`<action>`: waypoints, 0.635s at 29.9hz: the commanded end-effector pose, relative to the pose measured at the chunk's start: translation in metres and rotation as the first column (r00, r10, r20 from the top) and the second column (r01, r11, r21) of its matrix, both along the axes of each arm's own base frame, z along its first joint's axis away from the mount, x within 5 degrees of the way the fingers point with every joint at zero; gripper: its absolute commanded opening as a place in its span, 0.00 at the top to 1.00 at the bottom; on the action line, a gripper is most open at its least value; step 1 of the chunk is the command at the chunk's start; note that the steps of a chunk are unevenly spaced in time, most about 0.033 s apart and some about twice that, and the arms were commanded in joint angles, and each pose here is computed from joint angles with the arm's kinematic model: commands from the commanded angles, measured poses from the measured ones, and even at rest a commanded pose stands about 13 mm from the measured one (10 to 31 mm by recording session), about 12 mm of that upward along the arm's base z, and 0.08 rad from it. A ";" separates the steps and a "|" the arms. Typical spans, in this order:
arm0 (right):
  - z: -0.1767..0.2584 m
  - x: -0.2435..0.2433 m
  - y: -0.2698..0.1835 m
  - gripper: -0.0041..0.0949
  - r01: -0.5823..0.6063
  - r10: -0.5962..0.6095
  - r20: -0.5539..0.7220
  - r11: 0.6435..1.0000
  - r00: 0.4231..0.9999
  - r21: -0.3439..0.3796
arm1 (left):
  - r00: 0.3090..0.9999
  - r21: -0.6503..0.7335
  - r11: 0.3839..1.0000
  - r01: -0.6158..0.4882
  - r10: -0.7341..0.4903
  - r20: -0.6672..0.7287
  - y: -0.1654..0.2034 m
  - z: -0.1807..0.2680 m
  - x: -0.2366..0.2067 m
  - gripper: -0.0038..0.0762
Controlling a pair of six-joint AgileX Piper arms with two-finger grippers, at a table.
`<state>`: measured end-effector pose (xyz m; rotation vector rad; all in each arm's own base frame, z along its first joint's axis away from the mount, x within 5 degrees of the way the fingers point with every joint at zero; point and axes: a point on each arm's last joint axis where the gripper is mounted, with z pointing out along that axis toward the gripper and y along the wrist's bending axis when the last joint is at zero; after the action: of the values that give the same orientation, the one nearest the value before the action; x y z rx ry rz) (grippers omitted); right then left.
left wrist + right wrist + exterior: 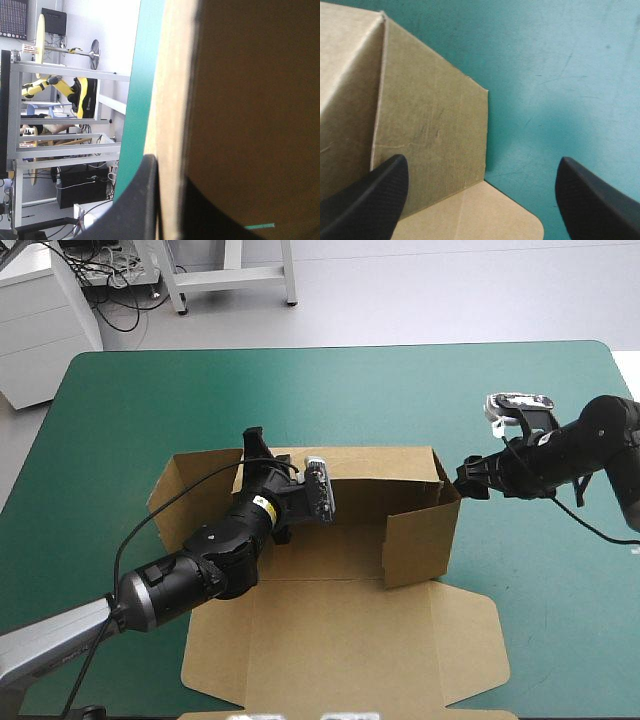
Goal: Fold the box
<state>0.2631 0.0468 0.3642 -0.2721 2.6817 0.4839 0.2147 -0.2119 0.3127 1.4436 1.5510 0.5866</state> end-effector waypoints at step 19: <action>-0.015 -0.034 0.016 0.22 -0.200 0.197 0.033 0.968 0.980 0.152 | 1.000 -0.086 0.996 -0.020 0.019 -0.016 0.001 0.010 -0.004 0.99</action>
<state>0.2358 0.0580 0.3335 -0.4671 2.6773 0.6778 0.2147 -0.2119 0.3128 1.4402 1.5519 0.5857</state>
